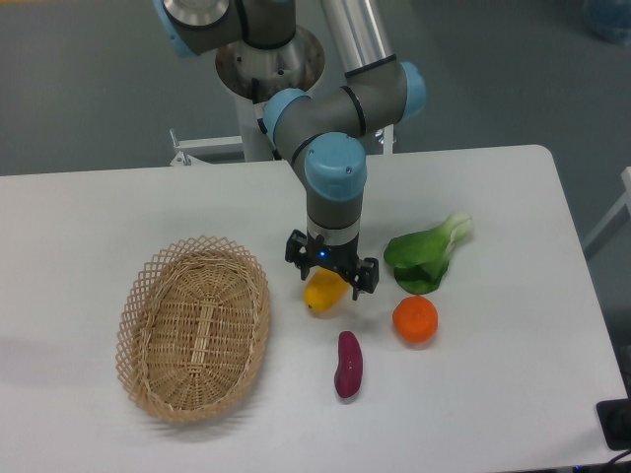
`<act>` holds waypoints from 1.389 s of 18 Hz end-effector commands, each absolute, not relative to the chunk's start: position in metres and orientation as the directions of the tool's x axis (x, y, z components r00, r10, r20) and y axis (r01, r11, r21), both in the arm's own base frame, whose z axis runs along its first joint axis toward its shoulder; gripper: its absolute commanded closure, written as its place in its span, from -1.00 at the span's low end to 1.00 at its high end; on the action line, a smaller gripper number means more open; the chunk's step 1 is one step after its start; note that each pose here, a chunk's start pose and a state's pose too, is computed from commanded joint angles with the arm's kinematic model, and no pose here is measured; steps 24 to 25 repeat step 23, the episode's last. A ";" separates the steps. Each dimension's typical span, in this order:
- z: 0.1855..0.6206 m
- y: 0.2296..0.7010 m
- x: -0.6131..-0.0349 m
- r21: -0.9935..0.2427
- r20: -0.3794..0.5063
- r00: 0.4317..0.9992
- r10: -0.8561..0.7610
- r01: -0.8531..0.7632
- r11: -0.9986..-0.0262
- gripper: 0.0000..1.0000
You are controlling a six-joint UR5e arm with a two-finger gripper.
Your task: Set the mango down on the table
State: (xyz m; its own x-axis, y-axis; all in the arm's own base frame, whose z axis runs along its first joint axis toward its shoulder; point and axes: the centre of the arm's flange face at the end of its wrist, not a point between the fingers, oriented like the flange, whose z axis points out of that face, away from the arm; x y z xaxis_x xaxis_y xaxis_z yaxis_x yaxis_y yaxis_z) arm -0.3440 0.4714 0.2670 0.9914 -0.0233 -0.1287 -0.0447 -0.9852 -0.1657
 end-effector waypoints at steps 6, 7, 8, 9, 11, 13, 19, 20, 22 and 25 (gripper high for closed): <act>0.334 0.476 -0.382 -0.064 -0.106 0.990 -0.091 -0.098 -0.993 -1.00; 0.344 0.477 -0.387 -0.062 -0.109 0.988 -0.110 -0.117 -0.991 -1.00; 0.359 0.477 -0.394 -0.059 -0.111 0.986 -0.125 -0.133 -0.989 -1.00; 0.371 0.477 -0.399 -0.038 -0.100 0.984 -0.151 -0.155 -0.987 -1.00; 0.395 0.468 -0.411 0.026 -0.068 0.975 -0.210 -0.209 -0.978 -1.00; 0.423 0.460 -0.423 0.055 -0.036 0.967 -0.254 -0.251 -0.966 -1.00; 0.452 0.432 -0.447 0.036 -0.046 0.964 -0.260 -0.259 -0.965 -1.00; 0.458 0.427 -0.447 0.032 -0.055 0.962 -0.268 -0.266 -0.963 -1.00; 0.462 0.422 -0.451 0.008 -0.058 0.962 -0.267 -0.267 -0.964 -1.00; 0.462 0.421 -0.451 -0.001 -0.055 0.963 -0.264 -0.265 -0.964 -1.00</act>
